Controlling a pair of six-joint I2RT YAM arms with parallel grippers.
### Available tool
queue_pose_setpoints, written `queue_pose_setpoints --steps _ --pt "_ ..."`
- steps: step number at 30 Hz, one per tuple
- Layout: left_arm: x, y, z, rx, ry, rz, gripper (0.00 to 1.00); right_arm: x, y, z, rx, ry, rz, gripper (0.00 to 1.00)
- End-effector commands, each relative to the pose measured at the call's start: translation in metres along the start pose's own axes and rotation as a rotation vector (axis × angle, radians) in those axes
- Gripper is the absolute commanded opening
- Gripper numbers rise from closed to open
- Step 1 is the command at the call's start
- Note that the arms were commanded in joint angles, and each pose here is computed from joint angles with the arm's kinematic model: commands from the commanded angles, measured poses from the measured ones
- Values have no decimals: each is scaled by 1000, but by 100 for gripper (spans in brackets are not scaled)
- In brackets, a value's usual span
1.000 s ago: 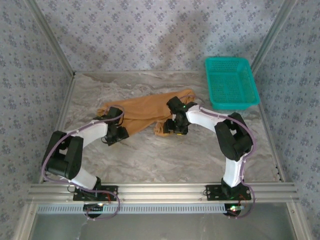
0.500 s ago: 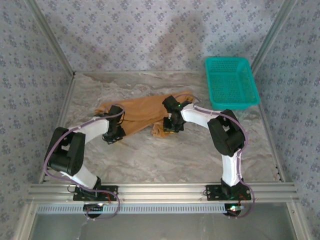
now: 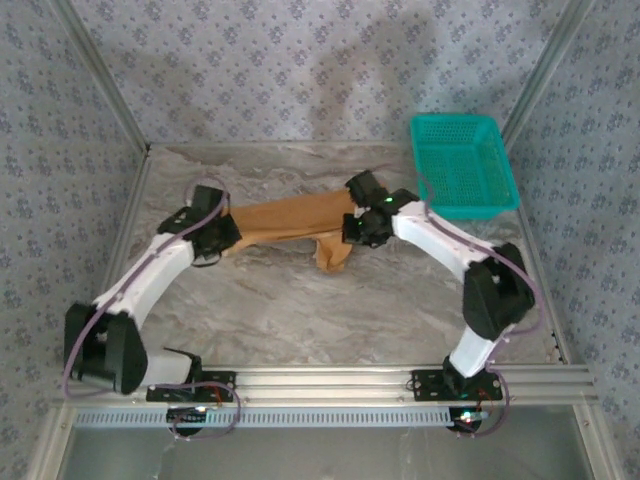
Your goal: Fold the inside-out t-shirt
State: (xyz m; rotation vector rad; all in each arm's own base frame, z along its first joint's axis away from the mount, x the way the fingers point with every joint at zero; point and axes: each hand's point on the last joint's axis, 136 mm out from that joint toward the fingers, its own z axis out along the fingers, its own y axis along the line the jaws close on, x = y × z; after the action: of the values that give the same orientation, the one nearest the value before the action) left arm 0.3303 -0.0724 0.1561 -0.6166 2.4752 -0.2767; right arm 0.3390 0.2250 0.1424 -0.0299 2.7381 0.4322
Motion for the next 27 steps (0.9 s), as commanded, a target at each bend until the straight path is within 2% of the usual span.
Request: queue_pose_setpoints --steps 1,6,8,10,16,21,24,27 --pt "-41 10 -59 35 -135 -34 0 -18 -25 -55 8 -111 47 0" --pt "-96 12 -140 123 -370 -84 0 -43 -28 -126 -108 -287 73 0" --pt "-104 4 -157 168 -410 -84 0 -48 -21 -142 -148 -325 54 0" --pt "-104 -3 -161 203 -404 -82 0 -49 -12 -149 -193 -330 31 0" --pt "-101 0 -147 173 -370 -68 0 -45 -12 -158 -197 -344 9 0" --pt "-110 13 -132 94 -401 -68 0 -50 -44 -166 -114 -372 70 0" --pt "-126 37 -103 -21 -384 -110 0 -50 -71 -164 -73 -370 141 0" --pt "-136 60 -55 -117 -287 -167 0 -44 -90 -154 -60 -343 202 0"
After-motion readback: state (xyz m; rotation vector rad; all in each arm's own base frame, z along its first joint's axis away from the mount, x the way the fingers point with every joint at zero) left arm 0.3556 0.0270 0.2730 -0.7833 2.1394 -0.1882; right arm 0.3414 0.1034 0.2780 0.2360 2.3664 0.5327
